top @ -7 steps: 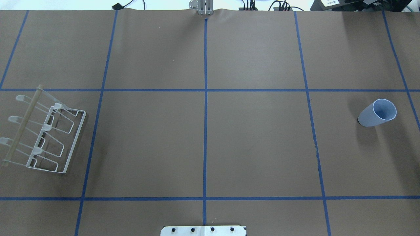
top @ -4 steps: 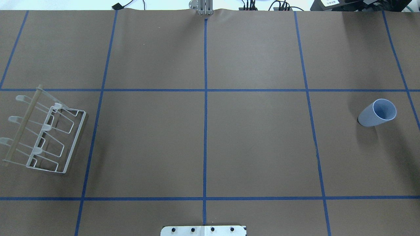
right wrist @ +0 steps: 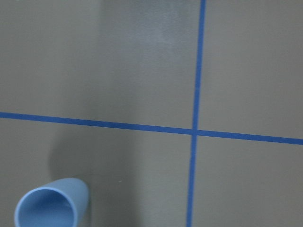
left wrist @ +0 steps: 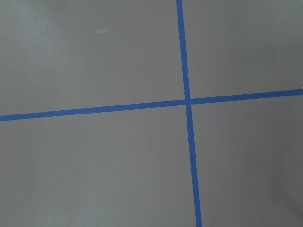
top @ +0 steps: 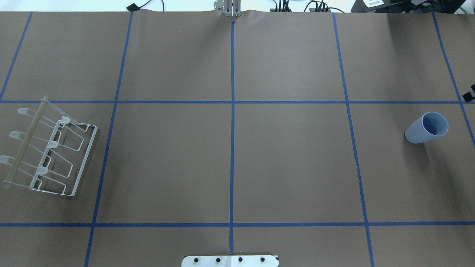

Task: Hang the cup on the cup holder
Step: 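Lower the right gripper onto the rim of the light blue cup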

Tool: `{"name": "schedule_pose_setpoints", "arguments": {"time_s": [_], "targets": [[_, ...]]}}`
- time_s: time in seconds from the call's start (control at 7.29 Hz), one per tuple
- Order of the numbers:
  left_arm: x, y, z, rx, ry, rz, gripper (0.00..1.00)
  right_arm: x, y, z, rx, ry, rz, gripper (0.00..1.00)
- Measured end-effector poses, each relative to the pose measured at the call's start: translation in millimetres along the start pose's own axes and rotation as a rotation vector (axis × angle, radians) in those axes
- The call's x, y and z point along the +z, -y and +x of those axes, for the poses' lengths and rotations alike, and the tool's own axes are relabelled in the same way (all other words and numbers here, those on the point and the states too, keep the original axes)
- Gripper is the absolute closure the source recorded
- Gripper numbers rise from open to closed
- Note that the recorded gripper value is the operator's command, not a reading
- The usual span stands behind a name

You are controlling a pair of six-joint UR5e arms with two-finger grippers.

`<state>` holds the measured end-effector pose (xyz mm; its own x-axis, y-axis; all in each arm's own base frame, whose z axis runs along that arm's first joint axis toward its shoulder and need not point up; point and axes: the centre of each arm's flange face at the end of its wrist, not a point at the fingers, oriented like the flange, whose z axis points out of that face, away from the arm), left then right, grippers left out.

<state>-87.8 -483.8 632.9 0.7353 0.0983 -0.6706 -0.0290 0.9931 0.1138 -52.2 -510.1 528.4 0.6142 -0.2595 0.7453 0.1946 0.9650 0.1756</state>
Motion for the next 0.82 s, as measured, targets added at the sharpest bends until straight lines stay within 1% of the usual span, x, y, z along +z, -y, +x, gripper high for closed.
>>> {"name": "schedule_pose_setpoints", "arguments": {"time_s": [0.27,0.55,0.82], "targets": [[2.6,-4.0,-1.8,0.004,0.0,0.011,0.01,22.4,0.4,-8.3,-0.07,0.001,-0.044,0.0],[3.2,-4.5,-1.9,0.004,0.0,0.011,0.01,41.6,1.6,-5.7,-0.09,-0.028,-0.081,0.0],[3.3,-4.4,-1.4,0.006,0.0,0.012,0.01,63.3,5.2,-5.4,-0.095,-0.04,-0.122,0.0]]}}
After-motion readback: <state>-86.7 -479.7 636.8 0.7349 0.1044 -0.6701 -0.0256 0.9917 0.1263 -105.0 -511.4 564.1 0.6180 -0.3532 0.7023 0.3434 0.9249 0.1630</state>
